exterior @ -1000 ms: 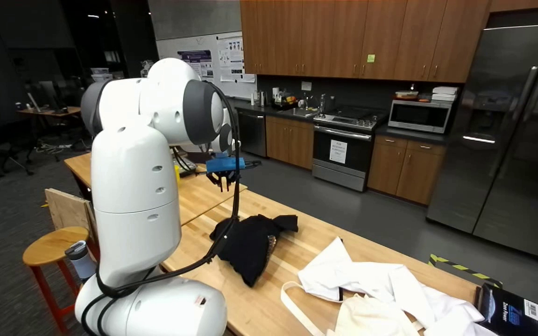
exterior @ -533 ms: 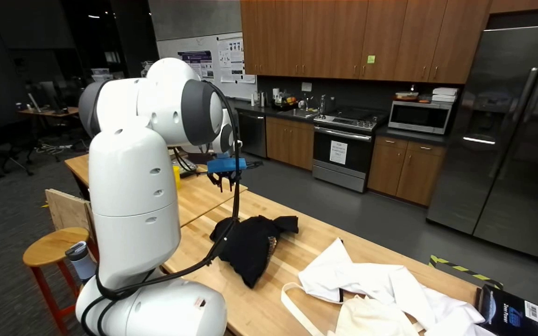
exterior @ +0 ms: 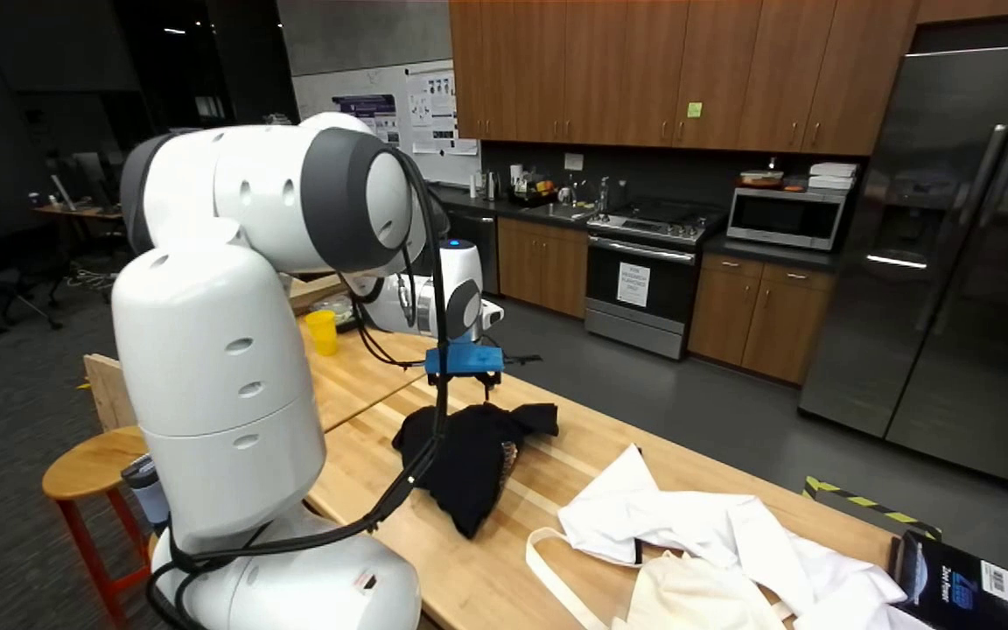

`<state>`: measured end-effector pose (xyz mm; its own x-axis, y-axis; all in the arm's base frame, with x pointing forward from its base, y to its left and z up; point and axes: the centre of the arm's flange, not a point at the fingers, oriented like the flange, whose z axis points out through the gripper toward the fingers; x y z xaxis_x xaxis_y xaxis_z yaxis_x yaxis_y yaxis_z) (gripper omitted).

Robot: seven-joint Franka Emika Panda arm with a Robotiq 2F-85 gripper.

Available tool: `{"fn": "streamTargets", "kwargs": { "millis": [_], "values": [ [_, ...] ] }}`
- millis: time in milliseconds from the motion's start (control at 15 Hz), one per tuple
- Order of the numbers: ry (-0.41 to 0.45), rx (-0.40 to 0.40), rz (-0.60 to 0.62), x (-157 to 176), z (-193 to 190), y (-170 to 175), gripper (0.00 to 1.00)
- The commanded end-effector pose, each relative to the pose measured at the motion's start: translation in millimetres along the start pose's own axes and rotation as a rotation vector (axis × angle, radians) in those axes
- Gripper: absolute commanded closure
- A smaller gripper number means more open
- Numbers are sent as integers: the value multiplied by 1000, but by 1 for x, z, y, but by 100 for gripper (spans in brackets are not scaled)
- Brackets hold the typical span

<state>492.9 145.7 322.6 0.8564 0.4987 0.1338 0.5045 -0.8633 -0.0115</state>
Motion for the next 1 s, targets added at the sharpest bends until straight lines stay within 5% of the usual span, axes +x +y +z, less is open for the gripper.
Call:
{"fn": "streamTargets", "kwargs": {
  "millis": [0, 533, 600, 933],
  "values": [
    [25, 22, -47, -46, -15, 2, 0],
    [9, 63, -68, -88, -3, 11, 0],
    [-1, 71, -74, -90, 2, 12, 25],
    [-27, 69, -130, -72, 23, 5, 55]
  ]
}}
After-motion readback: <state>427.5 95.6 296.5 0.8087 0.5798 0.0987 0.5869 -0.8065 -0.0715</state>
